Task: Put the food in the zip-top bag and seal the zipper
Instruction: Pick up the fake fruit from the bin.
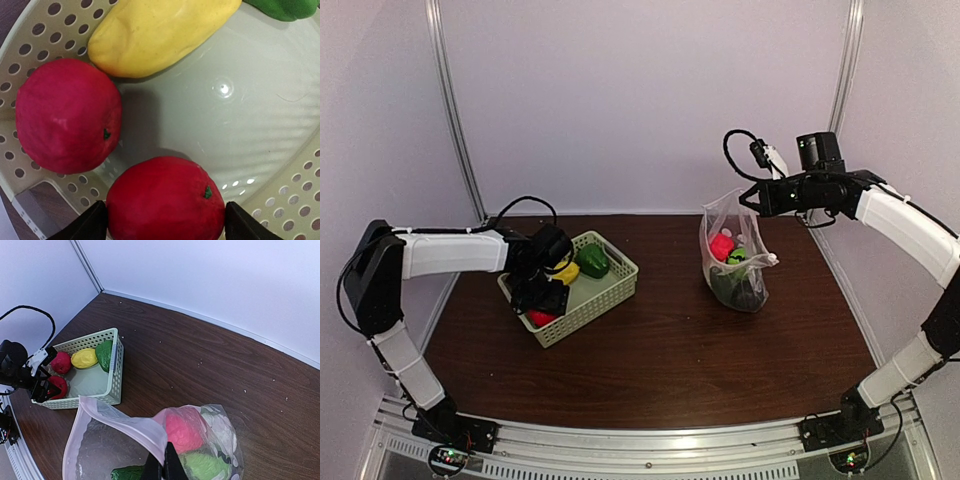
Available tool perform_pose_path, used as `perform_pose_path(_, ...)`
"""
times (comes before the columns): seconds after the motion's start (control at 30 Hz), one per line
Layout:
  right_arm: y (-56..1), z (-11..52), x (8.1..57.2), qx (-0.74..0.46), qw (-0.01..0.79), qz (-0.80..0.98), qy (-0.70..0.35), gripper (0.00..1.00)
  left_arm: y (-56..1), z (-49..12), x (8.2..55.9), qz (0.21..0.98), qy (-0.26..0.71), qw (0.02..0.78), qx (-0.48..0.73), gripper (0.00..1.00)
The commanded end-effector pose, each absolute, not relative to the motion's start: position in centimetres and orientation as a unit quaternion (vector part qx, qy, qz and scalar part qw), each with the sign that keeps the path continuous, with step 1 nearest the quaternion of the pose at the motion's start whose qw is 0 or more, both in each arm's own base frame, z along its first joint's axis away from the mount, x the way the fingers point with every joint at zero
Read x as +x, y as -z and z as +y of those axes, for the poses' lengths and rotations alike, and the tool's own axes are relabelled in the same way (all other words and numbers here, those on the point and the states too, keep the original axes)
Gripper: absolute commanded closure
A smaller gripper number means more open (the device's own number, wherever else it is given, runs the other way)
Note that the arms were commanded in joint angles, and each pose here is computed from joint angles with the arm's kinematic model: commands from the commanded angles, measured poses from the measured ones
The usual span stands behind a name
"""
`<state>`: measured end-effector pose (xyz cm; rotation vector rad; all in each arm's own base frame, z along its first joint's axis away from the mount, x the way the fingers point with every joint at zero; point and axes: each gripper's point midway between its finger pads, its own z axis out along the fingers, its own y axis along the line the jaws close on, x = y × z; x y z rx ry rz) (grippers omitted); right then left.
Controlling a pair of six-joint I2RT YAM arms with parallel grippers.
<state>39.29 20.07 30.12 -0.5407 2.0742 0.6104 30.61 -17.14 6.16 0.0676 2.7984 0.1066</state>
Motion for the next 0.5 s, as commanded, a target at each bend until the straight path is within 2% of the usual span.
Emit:
perform_pose_path(0.0, -30.9, 19.9, 39.3, -0.219, 0.449, 0.830, -0.249, 1.00, -4.5, -17.4, 31.3, 0.987, -0.041, 0.151, 0.039, 0.20)
perform_pose_path(0.13, -30.9, 19.9, 39.2, -0.219, 0.450, 0.829, -0.249, 1.00, -4.2, -18.0, 31.3, 0.988, -0.031, 0.141, 0.051, 0.42)
perform_pose_path(0.23, -31.0, 19.5, 39.1, -0.219, 0.455, 0.830, -0.239, 1.00, -5.3, -18.7, 31.4, 0.988, -0.013, 0.143, 0.054, 0.51)
perform_pose_path(0.47, -31.3, 19.1, 39.1, -0.216, 0.460, 0.830, -0.229, 1.00, -12.0, -19.9, 33.0, 0.979, 0.018, 0.194, 0.064, 0.56)
